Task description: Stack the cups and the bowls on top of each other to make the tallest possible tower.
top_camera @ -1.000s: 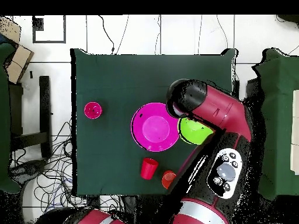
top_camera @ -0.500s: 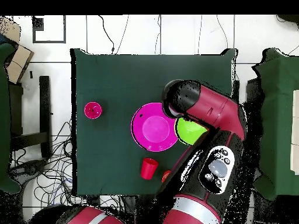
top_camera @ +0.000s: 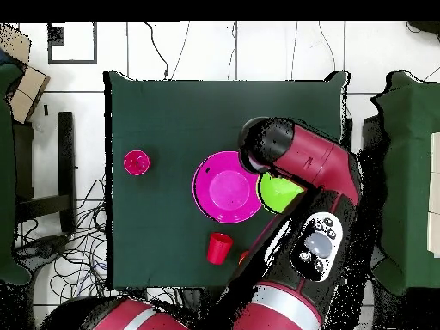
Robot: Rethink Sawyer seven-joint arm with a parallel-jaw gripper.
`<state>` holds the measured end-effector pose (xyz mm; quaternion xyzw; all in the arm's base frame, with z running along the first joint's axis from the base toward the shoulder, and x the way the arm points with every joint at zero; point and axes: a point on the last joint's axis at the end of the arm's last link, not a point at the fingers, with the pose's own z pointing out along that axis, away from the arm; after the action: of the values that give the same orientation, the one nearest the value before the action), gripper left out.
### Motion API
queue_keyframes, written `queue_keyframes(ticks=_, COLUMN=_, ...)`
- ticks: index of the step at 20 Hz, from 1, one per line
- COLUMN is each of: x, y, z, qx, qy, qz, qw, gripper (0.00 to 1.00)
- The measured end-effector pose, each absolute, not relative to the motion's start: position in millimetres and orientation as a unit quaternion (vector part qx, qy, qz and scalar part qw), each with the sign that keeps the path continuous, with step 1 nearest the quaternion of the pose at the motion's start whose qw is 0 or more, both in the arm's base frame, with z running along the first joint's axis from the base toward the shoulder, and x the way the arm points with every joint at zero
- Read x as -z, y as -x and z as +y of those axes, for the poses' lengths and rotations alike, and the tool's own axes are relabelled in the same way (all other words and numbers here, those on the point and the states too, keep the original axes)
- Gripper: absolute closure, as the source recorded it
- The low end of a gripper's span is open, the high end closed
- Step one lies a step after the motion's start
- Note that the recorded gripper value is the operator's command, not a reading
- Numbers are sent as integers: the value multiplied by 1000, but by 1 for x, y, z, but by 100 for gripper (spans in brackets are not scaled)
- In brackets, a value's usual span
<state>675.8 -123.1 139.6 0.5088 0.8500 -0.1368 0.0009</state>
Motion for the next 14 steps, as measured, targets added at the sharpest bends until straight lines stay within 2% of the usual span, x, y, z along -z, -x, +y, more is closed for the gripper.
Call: queue_keyframes(ticks=14, x=-151, y=-688, z=-113, qx=134, qy=-523, qz=841, qw=17, gripper=100)
